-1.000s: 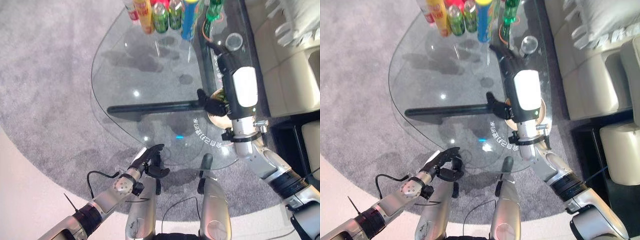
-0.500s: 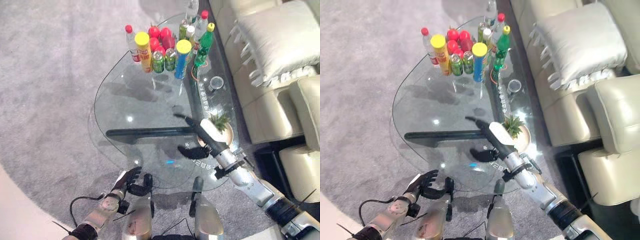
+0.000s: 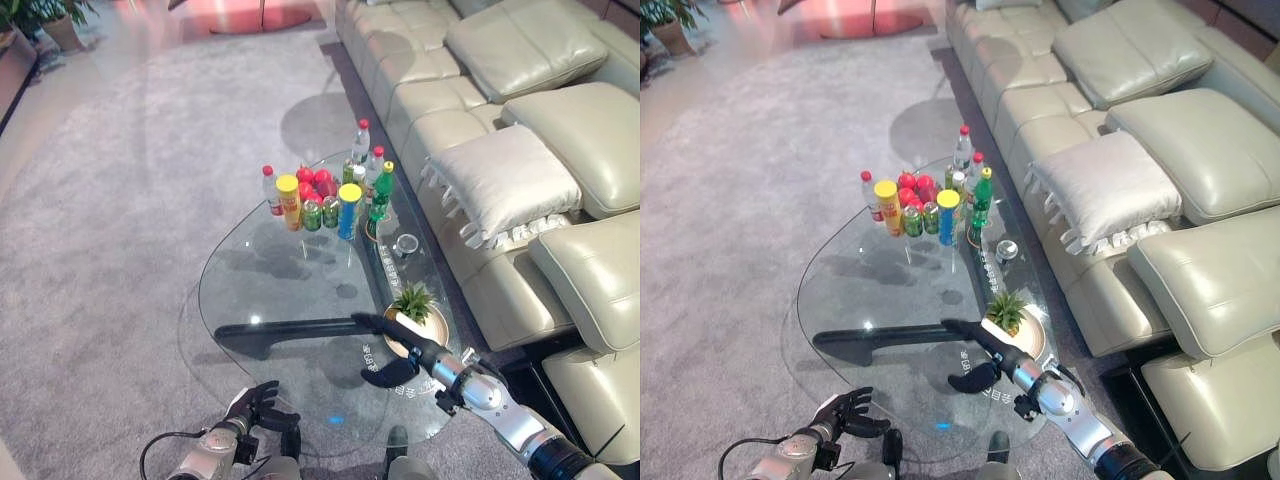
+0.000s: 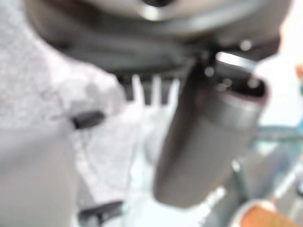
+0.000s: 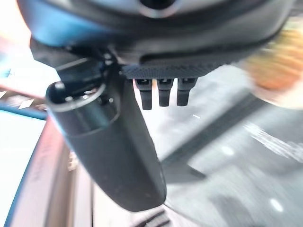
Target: Pick up the fruit to the plate
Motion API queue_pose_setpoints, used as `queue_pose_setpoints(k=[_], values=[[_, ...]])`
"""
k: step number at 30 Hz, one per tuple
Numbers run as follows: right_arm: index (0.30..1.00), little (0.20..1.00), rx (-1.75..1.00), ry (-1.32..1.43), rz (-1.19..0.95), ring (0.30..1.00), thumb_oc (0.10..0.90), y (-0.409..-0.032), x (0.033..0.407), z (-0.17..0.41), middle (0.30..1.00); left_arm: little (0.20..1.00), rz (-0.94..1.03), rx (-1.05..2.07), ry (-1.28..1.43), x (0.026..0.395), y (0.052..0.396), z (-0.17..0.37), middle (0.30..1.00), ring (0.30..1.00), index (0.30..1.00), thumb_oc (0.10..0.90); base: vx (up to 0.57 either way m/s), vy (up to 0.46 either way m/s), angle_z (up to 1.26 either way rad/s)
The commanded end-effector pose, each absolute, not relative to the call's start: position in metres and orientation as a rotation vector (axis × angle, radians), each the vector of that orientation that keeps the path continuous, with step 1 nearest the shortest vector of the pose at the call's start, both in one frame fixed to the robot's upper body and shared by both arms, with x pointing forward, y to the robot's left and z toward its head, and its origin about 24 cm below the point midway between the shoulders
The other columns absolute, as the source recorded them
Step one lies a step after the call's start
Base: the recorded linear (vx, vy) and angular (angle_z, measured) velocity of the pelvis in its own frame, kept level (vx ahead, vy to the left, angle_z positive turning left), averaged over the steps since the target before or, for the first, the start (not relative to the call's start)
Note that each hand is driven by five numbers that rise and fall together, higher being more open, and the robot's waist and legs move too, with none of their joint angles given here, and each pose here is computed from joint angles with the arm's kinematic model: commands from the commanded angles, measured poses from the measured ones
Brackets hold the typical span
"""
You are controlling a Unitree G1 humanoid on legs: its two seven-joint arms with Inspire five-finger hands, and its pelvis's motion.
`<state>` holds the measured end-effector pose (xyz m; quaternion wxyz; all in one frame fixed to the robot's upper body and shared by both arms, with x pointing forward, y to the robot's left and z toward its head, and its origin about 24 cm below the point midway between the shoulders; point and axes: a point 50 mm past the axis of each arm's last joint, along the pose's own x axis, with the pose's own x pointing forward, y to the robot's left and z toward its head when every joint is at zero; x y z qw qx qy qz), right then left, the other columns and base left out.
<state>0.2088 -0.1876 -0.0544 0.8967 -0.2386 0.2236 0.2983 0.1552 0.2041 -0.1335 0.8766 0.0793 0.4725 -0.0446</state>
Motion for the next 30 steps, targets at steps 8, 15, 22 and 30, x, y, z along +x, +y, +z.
queue_pose_setpoints(k=[8, 15, 22, 30], values=[[0.900, 0.900, -0.171, 0.851, 0.495, 0.900, 0.800, -0.192, 0.169, -0.114, 0.900, 0.900, 0.024, 0.086, 1.121, 0.130, 0.213, -0.151, 0.900, 0.900, 0.900, 0.800, 0.04, -0.013, -0.03], [0.900, 0.900, 0.021, 1.073, 0.333, 0.900, 0.800, -0.207, 0.125, -0.145, 0.900, 0.900, 0.135, 0.013, 1.241, 0.106, 0.217, -0.161, 0.900, 0.900, 0.900, 0.800, 0.06, -0.012, -0.09], [0.900, 0.900, 0.161, 1.262, -0.081, 0.900, 0.800, -0.224, 0.084, -0.164, 0.900, 0.900, 0.234, -0.056, 1.328, 0.084, 0.217, -0.168, 0.900, 0.900, 0.900, 0.800, 0.06, 0.006, -0.01], [0.900, 0.900, 0.194, 1.384, -0.200, 0.900, 0.800, -0.225, 0.059, -0.170, 0.900, 0.900, 0.297, -0.111, 1.351, 0.072, 0.215, -0.171, 0.900, 0.900, 0.900, 0.800, 0.05, -0.001, -0.08]])
